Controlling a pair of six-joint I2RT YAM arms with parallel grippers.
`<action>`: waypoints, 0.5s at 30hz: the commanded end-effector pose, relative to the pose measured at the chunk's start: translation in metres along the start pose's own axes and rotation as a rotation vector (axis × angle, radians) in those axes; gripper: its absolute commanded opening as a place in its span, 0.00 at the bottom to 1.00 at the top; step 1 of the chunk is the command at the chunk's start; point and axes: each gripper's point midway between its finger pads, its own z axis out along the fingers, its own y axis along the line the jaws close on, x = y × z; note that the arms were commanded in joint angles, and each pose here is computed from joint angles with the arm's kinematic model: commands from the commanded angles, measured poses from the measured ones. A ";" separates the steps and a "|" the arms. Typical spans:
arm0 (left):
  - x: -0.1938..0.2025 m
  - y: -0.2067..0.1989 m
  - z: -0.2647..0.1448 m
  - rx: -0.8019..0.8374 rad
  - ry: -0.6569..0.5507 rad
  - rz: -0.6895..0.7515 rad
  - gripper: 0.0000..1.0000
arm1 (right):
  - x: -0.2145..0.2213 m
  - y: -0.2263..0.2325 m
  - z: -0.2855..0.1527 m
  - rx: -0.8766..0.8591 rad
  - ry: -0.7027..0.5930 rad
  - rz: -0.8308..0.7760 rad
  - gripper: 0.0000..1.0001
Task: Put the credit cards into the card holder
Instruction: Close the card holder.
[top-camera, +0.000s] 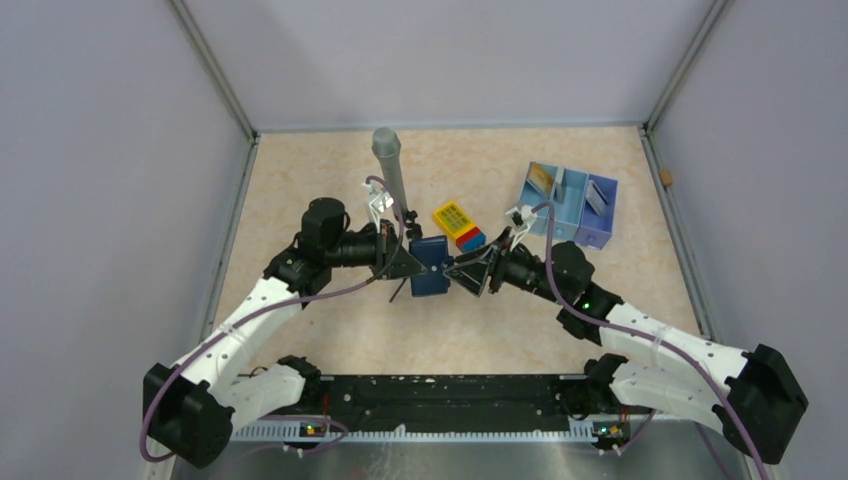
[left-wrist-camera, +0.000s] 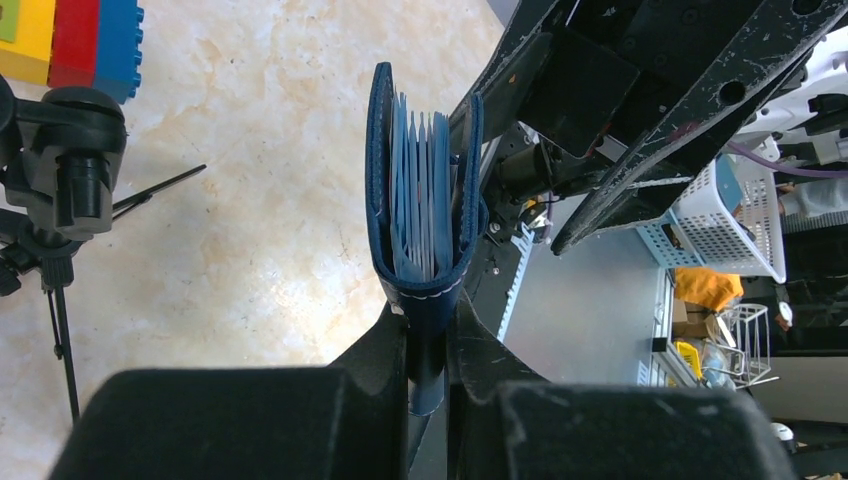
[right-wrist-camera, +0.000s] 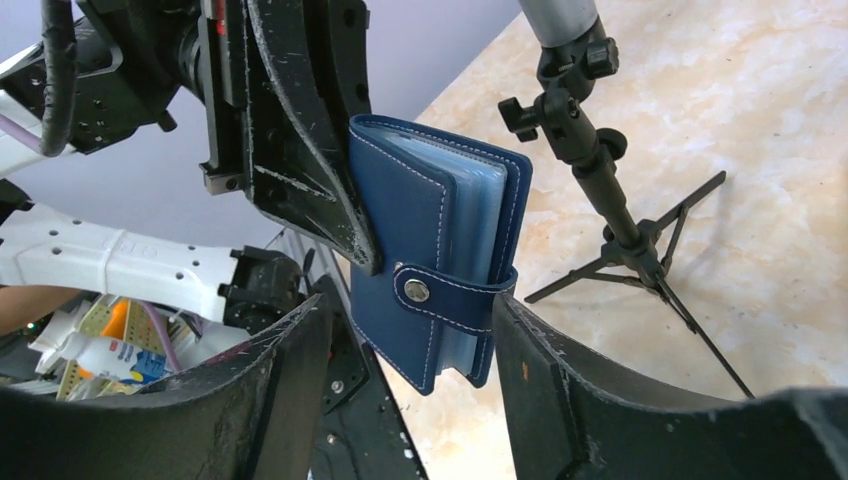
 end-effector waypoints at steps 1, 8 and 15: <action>-0.016 -0.015 -0.002 0.054 -0.039 0.065 0.00 | -0.031 0.026 0.004 -0.100 -0.076 -0.044 0.57; -0.016 -0.018 -0.004 0.064 -0.043 0.072 0.00 | -0.026 -0.014 0.002 0.105 -0.094 -0.011 0.57; -0.015 -0.022 -0.004 0.087 -0.042 0.074 0.00 | -0.020 -0.014 0.007 0.068 -0.081 -0.008 0.60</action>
